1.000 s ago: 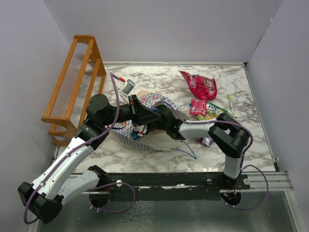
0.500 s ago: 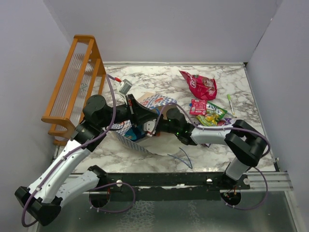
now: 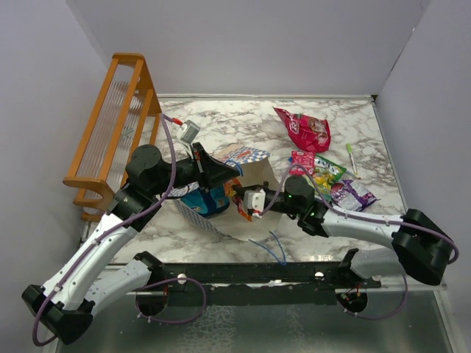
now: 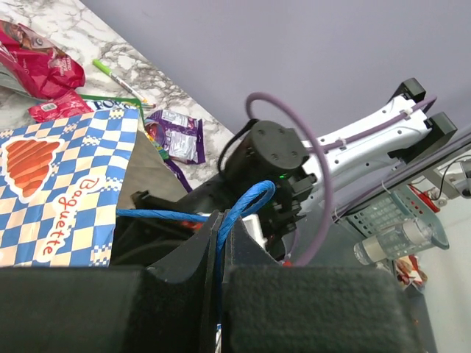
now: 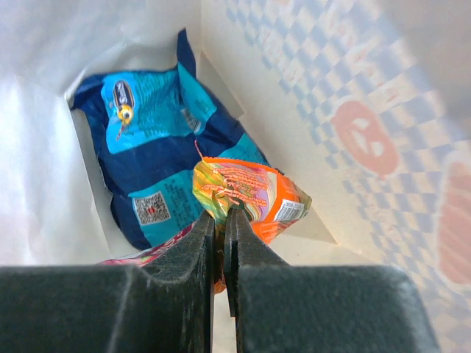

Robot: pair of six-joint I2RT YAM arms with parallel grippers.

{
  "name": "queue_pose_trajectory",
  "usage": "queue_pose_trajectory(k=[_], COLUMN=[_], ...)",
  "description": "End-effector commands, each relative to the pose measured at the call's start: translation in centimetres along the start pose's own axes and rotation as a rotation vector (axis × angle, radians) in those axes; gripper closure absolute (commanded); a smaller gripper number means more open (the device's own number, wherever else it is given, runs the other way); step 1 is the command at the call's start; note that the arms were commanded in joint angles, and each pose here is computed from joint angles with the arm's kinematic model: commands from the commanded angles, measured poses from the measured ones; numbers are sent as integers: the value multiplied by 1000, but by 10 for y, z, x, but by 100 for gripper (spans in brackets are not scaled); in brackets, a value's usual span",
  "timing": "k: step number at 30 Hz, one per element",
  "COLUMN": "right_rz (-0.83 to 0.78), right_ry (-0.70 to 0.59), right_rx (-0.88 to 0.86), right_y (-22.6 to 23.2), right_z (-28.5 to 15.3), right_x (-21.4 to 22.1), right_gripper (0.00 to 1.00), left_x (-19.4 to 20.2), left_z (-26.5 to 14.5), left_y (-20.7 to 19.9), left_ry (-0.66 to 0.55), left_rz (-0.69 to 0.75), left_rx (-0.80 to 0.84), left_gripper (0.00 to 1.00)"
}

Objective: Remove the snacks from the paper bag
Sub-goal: Take out the snack from the paper bag.

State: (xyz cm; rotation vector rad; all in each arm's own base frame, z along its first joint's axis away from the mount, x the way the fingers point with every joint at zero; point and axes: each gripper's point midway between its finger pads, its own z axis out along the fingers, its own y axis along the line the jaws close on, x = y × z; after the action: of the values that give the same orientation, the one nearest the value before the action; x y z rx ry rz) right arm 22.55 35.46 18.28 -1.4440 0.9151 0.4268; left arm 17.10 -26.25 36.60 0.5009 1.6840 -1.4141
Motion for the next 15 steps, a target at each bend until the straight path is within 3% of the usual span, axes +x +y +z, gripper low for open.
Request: queue_pose_trajectory(k=[1, 7, 15], right_rz=[13, 71, 115], right_ry=[-136, -223, -348], right_rx=[48, 96, 27], right_y=[-16, -30, -34], right_z=[-16, -45, -93], right_x=[-45, -83, -149], right_gripper=[99, 99, 99], left_x=[-13, -15, -17], left_z=[-4, -5, -5], left_y=[-11, -8, -5], left_ry=[-45, -55, -59], left_rz=[35, 36, 46], left_rx=[10, -10, -35], left_gripper=[100, 100, 100])
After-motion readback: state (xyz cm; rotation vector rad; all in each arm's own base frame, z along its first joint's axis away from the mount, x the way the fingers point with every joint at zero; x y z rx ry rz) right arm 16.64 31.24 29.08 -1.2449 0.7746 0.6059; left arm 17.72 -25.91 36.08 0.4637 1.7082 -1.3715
